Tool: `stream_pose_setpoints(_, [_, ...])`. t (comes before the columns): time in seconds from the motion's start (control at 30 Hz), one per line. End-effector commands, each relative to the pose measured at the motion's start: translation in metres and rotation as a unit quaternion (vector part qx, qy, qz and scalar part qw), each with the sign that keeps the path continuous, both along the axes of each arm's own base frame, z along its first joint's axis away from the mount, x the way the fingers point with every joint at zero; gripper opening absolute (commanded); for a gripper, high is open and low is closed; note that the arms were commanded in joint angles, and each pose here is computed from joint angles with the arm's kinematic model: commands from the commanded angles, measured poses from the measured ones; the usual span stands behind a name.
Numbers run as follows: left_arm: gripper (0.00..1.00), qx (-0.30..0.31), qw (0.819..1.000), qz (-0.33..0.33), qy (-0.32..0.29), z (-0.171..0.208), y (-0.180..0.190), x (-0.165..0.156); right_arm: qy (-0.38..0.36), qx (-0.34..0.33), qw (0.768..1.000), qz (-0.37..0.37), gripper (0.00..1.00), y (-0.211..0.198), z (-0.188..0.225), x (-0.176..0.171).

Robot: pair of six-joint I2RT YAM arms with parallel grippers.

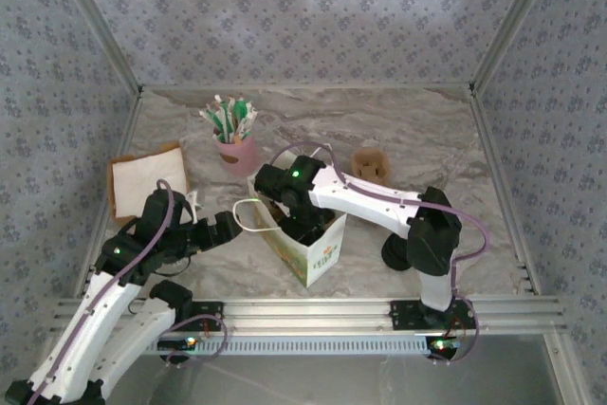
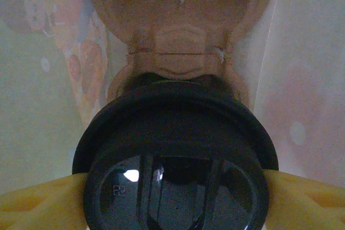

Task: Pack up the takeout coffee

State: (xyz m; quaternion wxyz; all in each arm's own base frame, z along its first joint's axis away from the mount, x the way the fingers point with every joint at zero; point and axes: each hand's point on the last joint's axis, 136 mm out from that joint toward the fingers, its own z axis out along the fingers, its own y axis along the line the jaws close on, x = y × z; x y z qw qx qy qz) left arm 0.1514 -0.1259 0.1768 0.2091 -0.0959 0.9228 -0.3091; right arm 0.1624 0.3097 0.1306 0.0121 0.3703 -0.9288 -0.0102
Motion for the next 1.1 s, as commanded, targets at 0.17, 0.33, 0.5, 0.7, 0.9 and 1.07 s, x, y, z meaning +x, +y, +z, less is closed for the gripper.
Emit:
stream_pose_setpoints(0.17, [0.98, -0.002, 1.0, -0.001, -0.007, 0.007, -0.001, 0.001, 0.015, -0.023, 1.0, 0.0, 0.85, -0.003, -0.003, -0.008])
stream_pose_setpoints(0.33, [0.98, -0.002, 1.0, 0.0, -0.007, 0.006, -0.001, 0.001, 0.008, -0.022, 1.0, -0.002, 0.88, -0.003, 0.004, -0.006])
stream_pose_setpoints(0.5, [0.98, -0.002, 1.0, 0.0, -0.005, 0.005, -0.001, 0.001, 0.003, -0.022, 1.0, -0.004, 0.89, -0.003, 0.008, -0.006])
stream_pose_setpoints(0.7, [0.97, -0.003, 1.0, 0.0, -0.005, 0.006, -0.001, 0.0, -0.002, -0.018, 1.0, -0.005, 0.92, -0.004, 0.013, -0.005])
stream_pose_setpoints(0.9, [0.97, -0.001, 1.0, 0.002, -0.007, 0.007, 0.001, -0.001, -0.004, -0.017, 1.0, -0.004, 0.93, -0.003, 0.016, -0.005])
stream_pose_setpoints(1.07, [0.97, -0.003, 1.0, 0.002, -0.006, 0.007, 0.0, 0.0, -0.004, -0.018, 1.0, -0.005, 0.93, -0.003, 0.016, -0.006])
